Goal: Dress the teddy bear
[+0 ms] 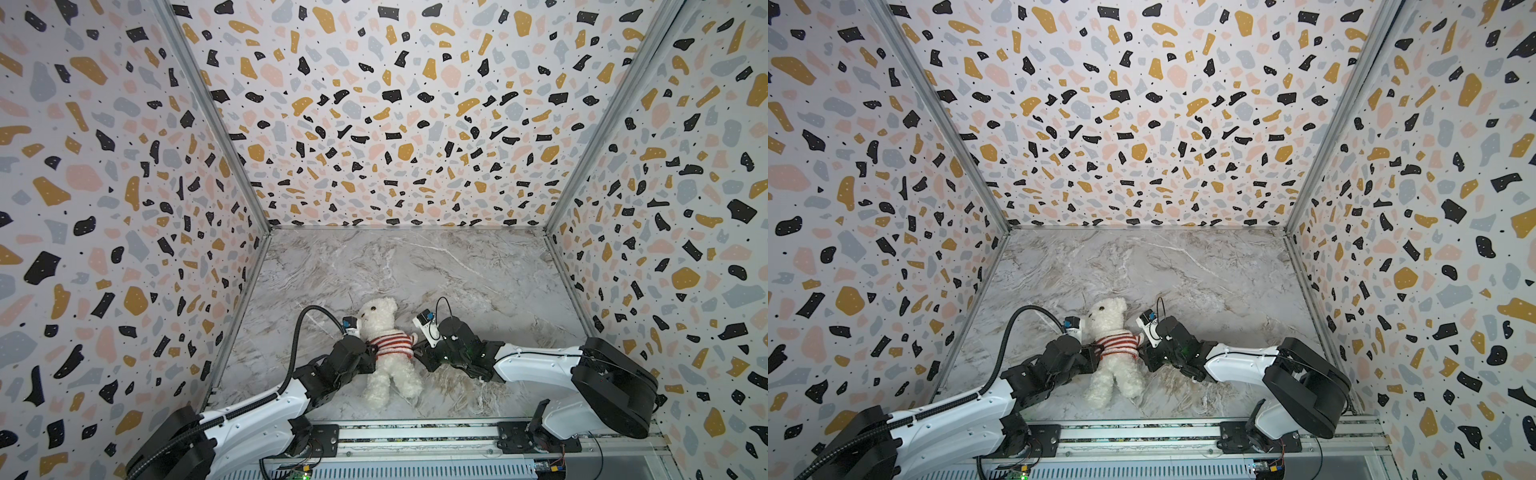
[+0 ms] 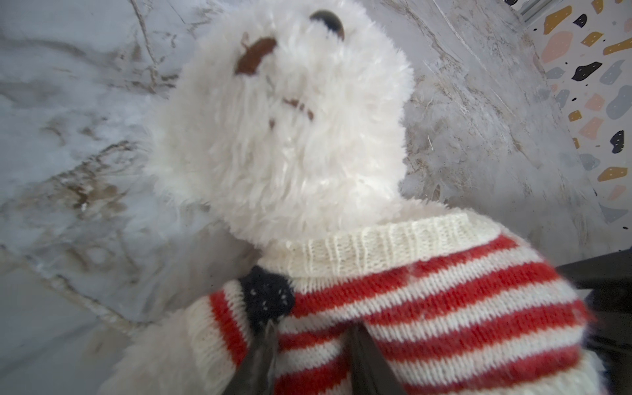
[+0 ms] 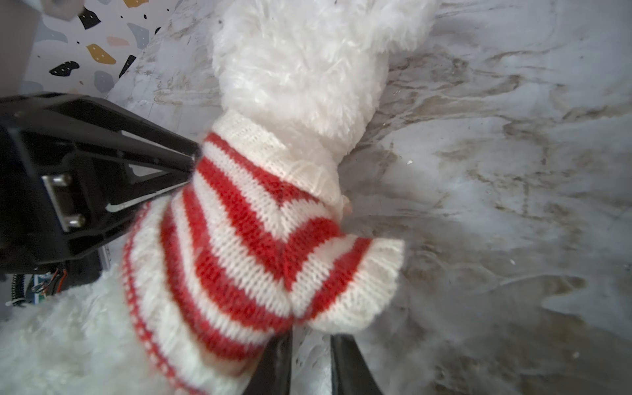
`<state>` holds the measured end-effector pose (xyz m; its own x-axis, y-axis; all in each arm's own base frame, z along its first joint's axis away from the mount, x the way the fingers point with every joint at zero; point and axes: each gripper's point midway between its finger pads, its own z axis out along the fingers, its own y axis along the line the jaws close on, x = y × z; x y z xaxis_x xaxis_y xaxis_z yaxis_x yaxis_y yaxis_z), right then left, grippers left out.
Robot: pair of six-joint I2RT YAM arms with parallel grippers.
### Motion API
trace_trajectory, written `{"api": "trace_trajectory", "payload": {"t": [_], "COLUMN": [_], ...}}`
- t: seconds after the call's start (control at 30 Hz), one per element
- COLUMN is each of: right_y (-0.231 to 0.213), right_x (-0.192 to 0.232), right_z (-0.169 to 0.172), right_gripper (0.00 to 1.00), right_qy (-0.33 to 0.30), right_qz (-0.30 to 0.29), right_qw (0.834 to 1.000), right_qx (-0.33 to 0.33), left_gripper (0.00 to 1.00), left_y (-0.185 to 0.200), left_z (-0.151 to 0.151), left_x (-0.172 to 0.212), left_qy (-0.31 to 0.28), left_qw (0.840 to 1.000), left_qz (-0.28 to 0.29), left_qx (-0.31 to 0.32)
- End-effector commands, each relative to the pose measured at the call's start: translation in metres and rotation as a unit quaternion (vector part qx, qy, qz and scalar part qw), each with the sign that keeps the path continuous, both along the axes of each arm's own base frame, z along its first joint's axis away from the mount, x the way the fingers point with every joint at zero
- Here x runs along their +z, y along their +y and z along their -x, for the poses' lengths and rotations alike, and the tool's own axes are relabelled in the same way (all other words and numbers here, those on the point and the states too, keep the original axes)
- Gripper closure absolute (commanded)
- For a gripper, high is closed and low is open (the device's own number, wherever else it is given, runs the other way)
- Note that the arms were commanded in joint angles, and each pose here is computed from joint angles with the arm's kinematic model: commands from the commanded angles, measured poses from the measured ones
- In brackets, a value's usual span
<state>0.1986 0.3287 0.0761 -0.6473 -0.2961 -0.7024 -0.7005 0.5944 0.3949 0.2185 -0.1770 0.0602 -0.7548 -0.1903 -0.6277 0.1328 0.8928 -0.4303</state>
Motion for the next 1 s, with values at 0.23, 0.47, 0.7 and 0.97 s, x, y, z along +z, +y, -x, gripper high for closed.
{"api": "trace_trajectory", "payload": {"t": [0.23, 0.47, 0.7, 0.97], "right_y": [0.034, 0.037, 0.037, 0.043], "right_x": [0.029, 0.036, 0.036, 0.039], "right_z": [0.005, 0.012, 0.014, 0.017], "right_gripper": [0.79, 0.80, 0.81, 0.81], "right_qy": [-0.011, -0.011, -0.011, -0.011], "right_qz": [-0.050, -0.065, -0.074, -0.084], "right_qw": [0.999, 0.998, 0.997, 0.996], "right_qx": [0.010, 0.011, 0.004, 0.012], "left_gripper": [0.55, 0.40, 0.39, 0.41], "left_y": [0.006, 0.005, -0.004, -0.022], "left_z": [0.002, 0.006, -0.004, -0.010], "left_x": [0.002, 0.028, 0.091, 0.087], "left_qy": [0.004, 0.001, -0.037, -0.015], "left_qw": [0.998, 0.997, 0.997, 0.998], "left_qz": [-0.056, -0.057, -0.036, 0.002], "left_qx": [-0.037, -0.055, -0.058, -0.058]}}
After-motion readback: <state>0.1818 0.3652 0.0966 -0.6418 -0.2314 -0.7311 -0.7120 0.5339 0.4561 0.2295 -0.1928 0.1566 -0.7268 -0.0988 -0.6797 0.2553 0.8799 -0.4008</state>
